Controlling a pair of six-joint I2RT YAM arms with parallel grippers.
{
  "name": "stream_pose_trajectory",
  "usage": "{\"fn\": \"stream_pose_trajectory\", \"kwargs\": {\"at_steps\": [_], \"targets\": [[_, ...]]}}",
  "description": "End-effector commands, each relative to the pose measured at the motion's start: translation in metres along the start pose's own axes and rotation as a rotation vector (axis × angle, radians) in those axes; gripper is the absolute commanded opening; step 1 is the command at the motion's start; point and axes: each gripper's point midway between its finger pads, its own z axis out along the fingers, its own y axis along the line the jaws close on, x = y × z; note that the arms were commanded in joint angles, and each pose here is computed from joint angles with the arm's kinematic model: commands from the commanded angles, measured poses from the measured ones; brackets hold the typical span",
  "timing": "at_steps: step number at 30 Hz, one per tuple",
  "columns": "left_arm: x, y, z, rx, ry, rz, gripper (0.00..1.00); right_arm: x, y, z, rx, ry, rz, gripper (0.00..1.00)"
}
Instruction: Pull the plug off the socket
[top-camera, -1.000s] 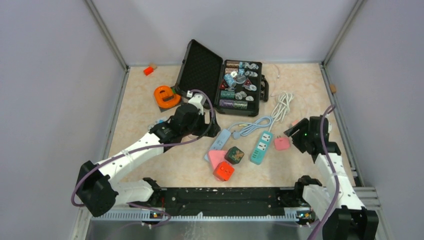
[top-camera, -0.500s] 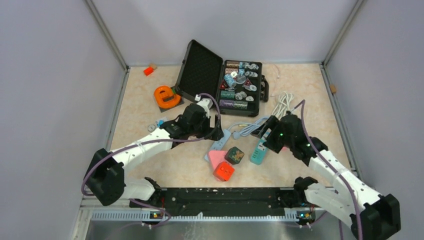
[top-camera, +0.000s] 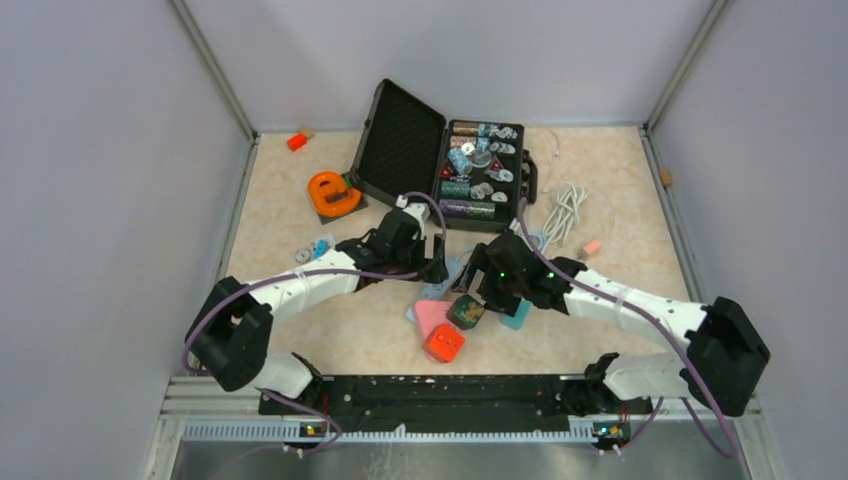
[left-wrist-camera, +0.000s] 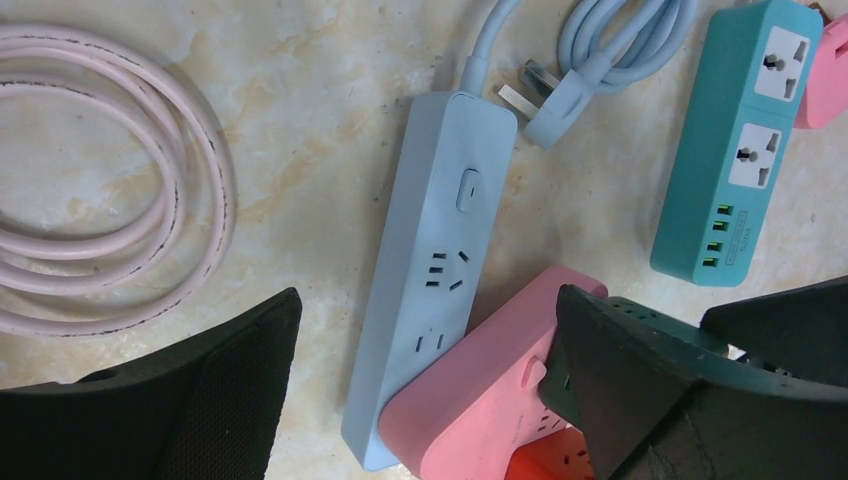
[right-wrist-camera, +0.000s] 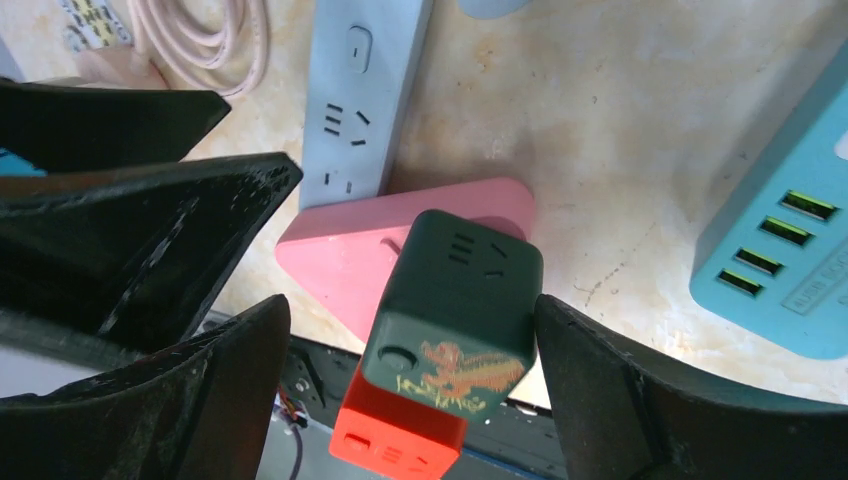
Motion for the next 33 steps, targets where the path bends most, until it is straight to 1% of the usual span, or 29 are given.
{"fn": "stream_pose_trajectory", "kwargs": {"at_steps": [1,5,8,11,14,16,21,23,24,27,29,31,33], "targets": [[-0.021,-0.006,-0.011,0.013,-0.076,-0.012,0.96,0.001,0.016,0.009,0.017,0.013,0.019,0.88],[-0.02,0.0,-0.016,-0.011,-0.089,-0.016,0.97,0.004,0.013,0.015,0.039,0.025,0.032,0.82],[-0.024,0.009,-0.02,-0.053,-0.11,-0.024,0.96,0.002,0.014,0.017,0.044,0.019,0.03,0.74],[-0.025,0.013,-0.025,-0.076,-0.123,-0.034,0.97,-0.001,0.019,0.018,0.034,0.009,0.016,0.62],[-0.025,0.015,-0.029,-0.081,-0.131,-0.04,0.97,-0.006,0.026,0.018,0.022,-0.007,-0.008,0.54],[-0.024,0.016,-0.032,-0.079,-0.134,-0.04,0.97,-0.009,0.032,0.019,0.006,-0.015,-0.029,0.52],[-0.021,0.02,-0.039,-0.088,-0.143,-0.043,0.97,-0.019,0.04,0.025,-0.006,-0.043,-0.08,0.52],[-0.018,0.023,-0.041,-0.092,-0.144,-0.046,0.97,-0.023,0.029,0.024,0.051,-0.064,-0.077,0.54],[-0.017,0.023,-0.042,-0.092,-0.147,-0.047,0.97,-0.026,0.022,0.022,0.086,-0.079,-0.073,0.58],[-0.017,0.025,-0.044,-0.09,-0.159,-0.051,0.97,-0.032,0.0,0.012,0.172,-0.13,-0.032,0.74],[-0.018,0.024,-0.044,-0.086,-0.164,-0.052,0.97,-0.032,-0.009,0.003,0.194,-0.146,0.004,0.81],[-0.018,0.023,-0.043,-0.084,-0.164,-0.05,0.97,-0.023,-0.01,-0.001,0.171,-0.111,0.057,0.89],[-0.019,0.023,-0.042,-0.084,-0.162,-0.049,0.97,-0.007,-0.003,0.001,0.108,-0.035,0.135,0.9]]}}
